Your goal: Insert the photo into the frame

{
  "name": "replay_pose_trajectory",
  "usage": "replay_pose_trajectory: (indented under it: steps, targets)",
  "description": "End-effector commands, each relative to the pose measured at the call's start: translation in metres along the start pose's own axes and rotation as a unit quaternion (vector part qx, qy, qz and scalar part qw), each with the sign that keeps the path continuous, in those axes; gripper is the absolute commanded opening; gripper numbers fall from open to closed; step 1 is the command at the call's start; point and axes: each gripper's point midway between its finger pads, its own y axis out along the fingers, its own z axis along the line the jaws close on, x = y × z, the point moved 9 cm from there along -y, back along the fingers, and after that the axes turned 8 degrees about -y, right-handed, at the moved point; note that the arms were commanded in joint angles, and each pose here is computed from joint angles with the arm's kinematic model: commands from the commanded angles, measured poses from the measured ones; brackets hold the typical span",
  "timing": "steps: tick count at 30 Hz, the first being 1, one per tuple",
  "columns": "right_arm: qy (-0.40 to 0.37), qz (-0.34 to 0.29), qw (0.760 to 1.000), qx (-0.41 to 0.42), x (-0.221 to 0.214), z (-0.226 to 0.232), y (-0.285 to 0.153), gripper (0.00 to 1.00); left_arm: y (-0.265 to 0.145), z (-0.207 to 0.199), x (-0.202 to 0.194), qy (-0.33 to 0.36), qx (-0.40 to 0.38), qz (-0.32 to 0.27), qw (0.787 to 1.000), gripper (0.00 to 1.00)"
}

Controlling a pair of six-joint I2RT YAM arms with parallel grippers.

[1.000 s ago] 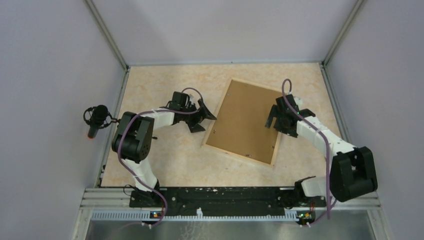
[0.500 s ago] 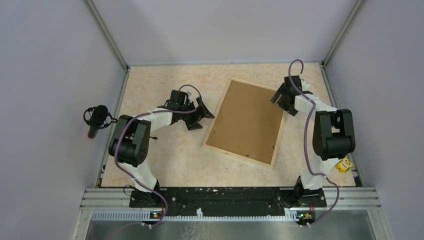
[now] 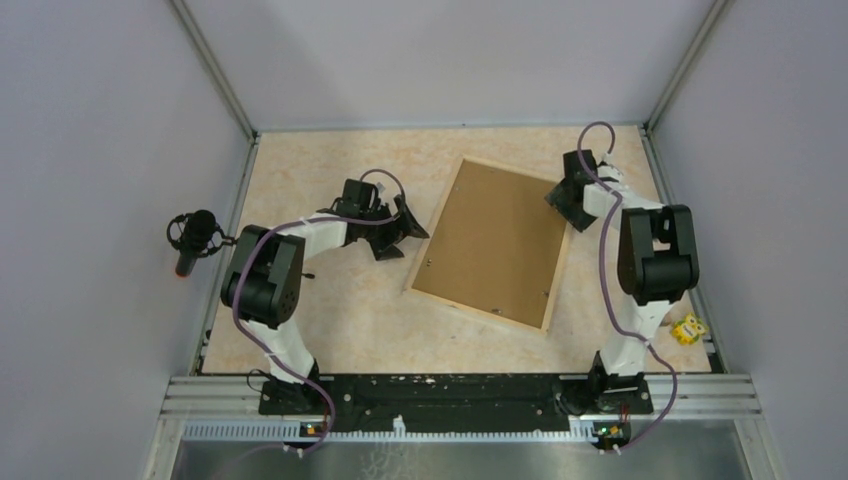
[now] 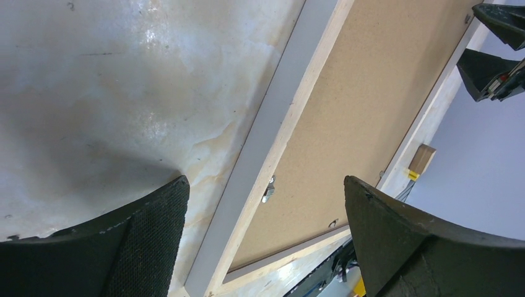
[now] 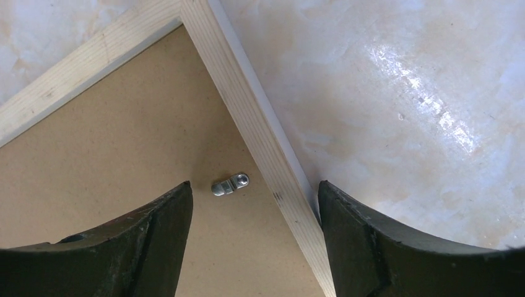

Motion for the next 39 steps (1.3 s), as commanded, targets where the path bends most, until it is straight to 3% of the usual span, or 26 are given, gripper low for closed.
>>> replay_pose_trajectory:
  steps: [1,9,23,29,39]
  targets:
    - [0.023,0.002,1.000,-0.020,0.004,0.010,0.004,0.72,-0.001,-0.009,0.004,0.020,-0.007,-0.008,1.000,0.97]
    - [0.016,0.008,0.999,-0.037,0.001,0.011,0.004,0.70,-0.001,-0.011,0.003,0.017,-0.013,-0.001,1.000,0.97]
    - [-0.008,0.031,0.999,-0.013,-0.008,0.012,0.008,0.51,-0.004,-0.019,-0.002,0.029,-0.030,0.001,0.999,0.95]
    - [-0.033,0.056,0.998,0.003,-0.017,0.010,0.009,0.38,-0.001,-0.016,-0.002,0.029,-0.023,0.002,0.999,0.95]
    - [-0.123,0.028,0.992,-0.028,-0.003,0.004,0.011,0.27,-0.001,-0.017,-0.004,0.030,-0.026,0.004,0.999,0.95]
